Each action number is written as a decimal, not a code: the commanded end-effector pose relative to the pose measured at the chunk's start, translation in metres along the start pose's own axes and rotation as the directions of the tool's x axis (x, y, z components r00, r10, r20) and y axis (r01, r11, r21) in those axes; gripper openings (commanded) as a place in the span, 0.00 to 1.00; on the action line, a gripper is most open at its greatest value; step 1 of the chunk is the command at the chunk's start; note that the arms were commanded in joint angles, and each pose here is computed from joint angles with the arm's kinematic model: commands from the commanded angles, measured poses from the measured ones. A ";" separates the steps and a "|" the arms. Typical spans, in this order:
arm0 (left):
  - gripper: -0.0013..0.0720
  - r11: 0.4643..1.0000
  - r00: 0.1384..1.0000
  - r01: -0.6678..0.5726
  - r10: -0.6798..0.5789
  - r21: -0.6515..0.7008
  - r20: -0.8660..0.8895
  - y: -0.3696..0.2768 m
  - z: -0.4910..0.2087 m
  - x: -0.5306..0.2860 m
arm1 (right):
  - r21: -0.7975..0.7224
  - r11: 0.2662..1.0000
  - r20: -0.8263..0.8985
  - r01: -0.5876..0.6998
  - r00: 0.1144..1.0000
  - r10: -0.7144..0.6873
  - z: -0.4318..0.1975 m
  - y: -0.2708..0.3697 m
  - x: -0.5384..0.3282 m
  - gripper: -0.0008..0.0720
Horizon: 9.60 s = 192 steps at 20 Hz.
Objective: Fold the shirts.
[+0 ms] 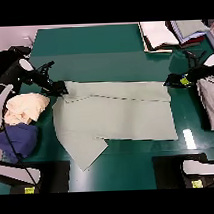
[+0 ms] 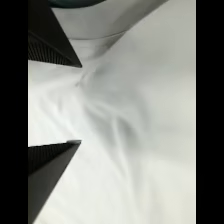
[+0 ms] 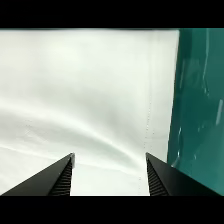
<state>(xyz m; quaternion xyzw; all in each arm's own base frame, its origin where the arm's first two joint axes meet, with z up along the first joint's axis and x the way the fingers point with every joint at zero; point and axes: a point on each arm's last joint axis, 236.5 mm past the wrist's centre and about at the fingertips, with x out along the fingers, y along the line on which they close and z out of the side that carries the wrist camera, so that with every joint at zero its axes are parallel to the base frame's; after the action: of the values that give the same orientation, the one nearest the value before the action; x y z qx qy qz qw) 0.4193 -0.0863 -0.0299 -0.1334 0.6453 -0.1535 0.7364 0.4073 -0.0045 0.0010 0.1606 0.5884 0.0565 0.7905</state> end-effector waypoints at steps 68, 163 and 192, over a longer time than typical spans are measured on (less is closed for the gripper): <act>0.06 0.974 0.962 -0.113 0.058 0.196 0.268 -0.046 -0.042 -0.059 | -0.025 0.993 -0.098 0.111 0.989 -0.113 -0.099 -0.032 -0.043 0.03; 0.06 0.942 0.767 -0.182 -0.043 0.281 0.641 -0.137 0.097 -0.224 | -0.032 0.846 -0.227 -0.532 0.828 0.512 -0.067 0.305 0.174 0.61; 0.06 0.868 0.829 -0.037 -0.250 0.495 0.500 -0.255 0.044 -0.181 | 0.274 0.962 0.565 0.019 0.806 -0.177 0.112 -0.173 -0.198 0.03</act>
<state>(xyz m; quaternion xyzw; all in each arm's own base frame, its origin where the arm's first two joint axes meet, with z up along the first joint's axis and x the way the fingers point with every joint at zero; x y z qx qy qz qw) 0.4279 -0.2477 0.2414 -0.0099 0.3359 -0.3105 0.8892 0.4406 -0.2060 0.1391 0.2497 0.3479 -0.0858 0.8996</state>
